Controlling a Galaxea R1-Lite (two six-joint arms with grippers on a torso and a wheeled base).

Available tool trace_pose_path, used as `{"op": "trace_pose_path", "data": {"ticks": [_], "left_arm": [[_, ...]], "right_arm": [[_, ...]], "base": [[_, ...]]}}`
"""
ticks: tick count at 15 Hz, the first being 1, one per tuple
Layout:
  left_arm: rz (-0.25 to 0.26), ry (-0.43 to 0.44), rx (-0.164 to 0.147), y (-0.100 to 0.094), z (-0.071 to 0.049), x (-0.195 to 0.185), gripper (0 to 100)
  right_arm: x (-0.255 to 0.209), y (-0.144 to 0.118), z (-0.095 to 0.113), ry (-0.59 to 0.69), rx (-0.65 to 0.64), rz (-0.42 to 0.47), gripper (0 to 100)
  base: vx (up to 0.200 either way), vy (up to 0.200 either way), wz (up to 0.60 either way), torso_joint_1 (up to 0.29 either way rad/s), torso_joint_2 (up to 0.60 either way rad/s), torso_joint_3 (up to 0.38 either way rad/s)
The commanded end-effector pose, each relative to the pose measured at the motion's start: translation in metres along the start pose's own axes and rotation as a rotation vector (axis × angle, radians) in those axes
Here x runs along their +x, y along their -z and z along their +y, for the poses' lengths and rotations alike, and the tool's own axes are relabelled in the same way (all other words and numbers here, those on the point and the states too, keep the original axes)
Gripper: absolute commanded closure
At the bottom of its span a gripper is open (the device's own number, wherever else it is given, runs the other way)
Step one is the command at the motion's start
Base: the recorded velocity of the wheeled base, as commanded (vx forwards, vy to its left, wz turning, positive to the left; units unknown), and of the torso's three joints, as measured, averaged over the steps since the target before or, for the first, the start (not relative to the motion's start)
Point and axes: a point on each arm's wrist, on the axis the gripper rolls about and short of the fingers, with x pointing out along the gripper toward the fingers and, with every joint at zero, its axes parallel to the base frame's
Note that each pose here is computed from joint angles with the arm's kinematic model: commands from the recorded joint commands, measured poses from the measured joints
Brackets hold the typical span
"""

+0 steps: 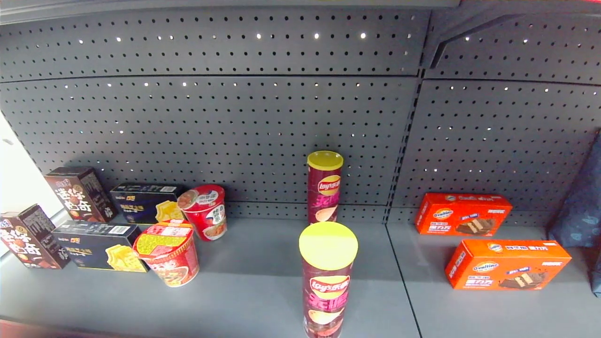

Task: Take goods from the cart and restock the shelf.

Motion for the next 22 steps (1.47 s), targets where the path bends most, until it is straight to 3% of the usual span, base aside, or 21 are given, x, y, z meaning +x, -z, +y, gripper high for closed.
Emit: {"op": "trace_pose_path", "data": {"ticks": [1,4,7,10,11,22], "left_arm": [[0.02,0.001,-0.059,0.0082,-0.0012,0.0005,0],[0.017,0.021,-0.052,0.0084,-0.0016,0.0006,0],[0.016,0.015,-0.049,0.008,-0.0014,0.0005,0],[0.023,-0.01,0.042,0.0082,-0.0009,0.0006,0],[0.021,-0.005,0.054,0.0085,-0.001,0.0006,0],[0.019,0.015,0.051,0.0082,-0.0014,0.0006,0]], "right_arm": [[-0.0002,0.0018,0.0,0.01,0.005,-0.004,0],[-0.0001,0.0023,-0.0005,0.03,-0.021,0.0,0],[-0.0001,0.0022,-0.0013,0.071,-0.071,0.003,0],[-0.0001,0.0019,-0.0012,0.062,-0.071,-0.001,0],[-0.0001,0.0019,-0.0011,0.056,-0.076,-0.001,0],[-0.0001,0.0018,-0.0006,0.036,-0.067,-0.004,0]], "base": [[0.0,0.0,0.0,0.0,0.0,0.0],[0.0,0.0,0.0,0.0,0.0,0.0],[-0.2,0.0,0.0,0.01,0.0,-0.001],[0.0,0.0,0.0,0.0,0.0,0.0],[0.0,0.0,0.0,0.0,0.0,0.0],[0.0,0.0,-0.05,0.001,0.0,0.0]]}}
